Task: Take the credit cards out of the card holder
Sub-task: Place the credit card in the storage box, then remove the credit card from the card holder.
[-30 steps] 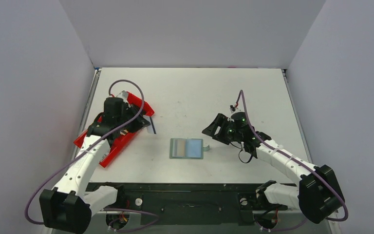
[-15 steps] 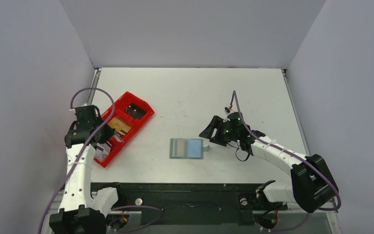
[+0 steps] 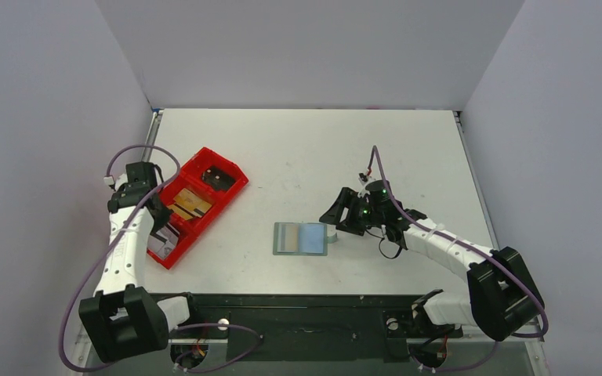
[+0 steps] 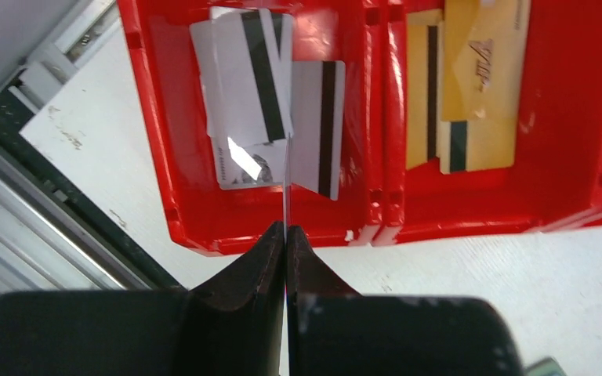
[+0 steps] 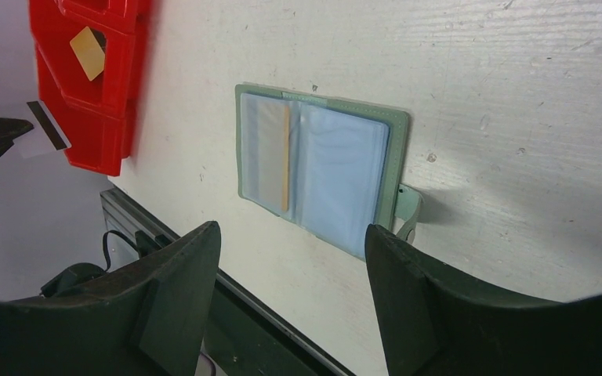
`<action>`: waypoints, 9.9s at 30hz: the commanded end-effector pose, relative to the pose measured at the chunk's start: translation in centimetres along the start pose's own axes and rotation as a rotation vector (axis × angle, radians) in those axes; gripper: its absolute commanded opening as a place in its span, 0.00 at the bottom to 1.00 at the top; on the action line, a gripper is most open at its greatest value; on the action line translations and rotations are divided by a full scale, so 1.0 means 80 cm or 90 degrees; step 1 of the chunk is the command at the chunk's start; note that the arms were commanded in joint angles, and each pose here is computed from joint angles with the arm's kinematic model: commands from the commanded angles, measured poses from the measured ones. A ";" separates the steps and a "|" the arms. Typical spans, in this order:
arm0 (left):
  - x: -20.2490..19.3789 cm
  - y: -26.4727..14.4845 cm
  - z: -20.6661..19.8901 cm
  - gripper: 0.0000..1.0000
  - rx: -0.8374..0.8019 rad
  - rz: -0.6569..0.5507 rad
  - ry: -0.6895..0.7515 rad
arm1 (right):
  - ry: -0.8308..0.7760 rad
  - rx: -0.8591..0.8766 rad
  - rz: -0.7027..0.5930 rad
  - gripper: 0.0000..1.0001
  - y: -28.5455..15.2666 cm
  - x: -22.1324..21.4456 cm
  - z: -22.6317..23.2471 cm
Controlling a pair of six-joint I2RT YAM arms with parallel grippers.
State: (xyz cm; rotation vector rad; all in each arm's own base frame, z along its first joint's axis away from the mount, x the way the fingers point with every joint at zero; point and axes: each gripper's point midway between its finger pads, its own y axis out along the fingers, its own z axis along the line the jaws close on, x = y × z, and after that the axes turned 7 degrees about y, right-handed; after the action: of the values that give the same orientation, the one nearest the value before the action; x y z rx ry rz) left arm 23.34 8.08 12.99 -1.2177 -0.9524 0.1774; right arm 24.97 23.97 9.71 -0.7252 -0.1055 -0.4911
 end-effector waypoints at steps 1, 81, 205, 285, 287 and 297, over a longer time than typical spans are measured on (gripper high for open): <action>0.037 0.005 0.025 0.00 0.096 -0.058 0.001 | -0.030 0.036 -0.019 0.63 -0.002 0.017 0.024; -0.135 -0.096 -0.244 0.63 -0.610 0.104 0.305 | -0.199 -0.282 -0.090 0.60 0.117 -0.062 0.064; -0.292 -0.114 -0.343 0.05 -0.700 0.265 0.392 | -0.101 -0.175 -0.117 0.40 0.029 -0.016 0.019; -0.269 -0.038 -0.302 0.14 -0.548 0.203 0.410 | -0.076 -0.121 -0.009 0.35 0.094 -0.057 0.046; -0.271 -0.035 -0.301 0.13 -0.544 0.206 0.411 | -0.076 -0.119 -0.006 0.35 0.097 -0.058 0.047; -0.281 -0.029 -0.300 0.08 -0.540 0.219 0.409 | -0.076 -0.120 0.001 0.35 0.105 -0.061 0.045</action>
State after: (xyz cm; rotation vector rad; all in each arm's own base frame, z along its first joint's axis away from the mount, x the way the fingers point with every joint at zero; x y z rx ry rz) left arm 24.84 -22.27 2.30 -2.0167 -0.2065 -0.3418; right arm 23.86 31.88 4.74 -0.9987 -0.1512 -0.4452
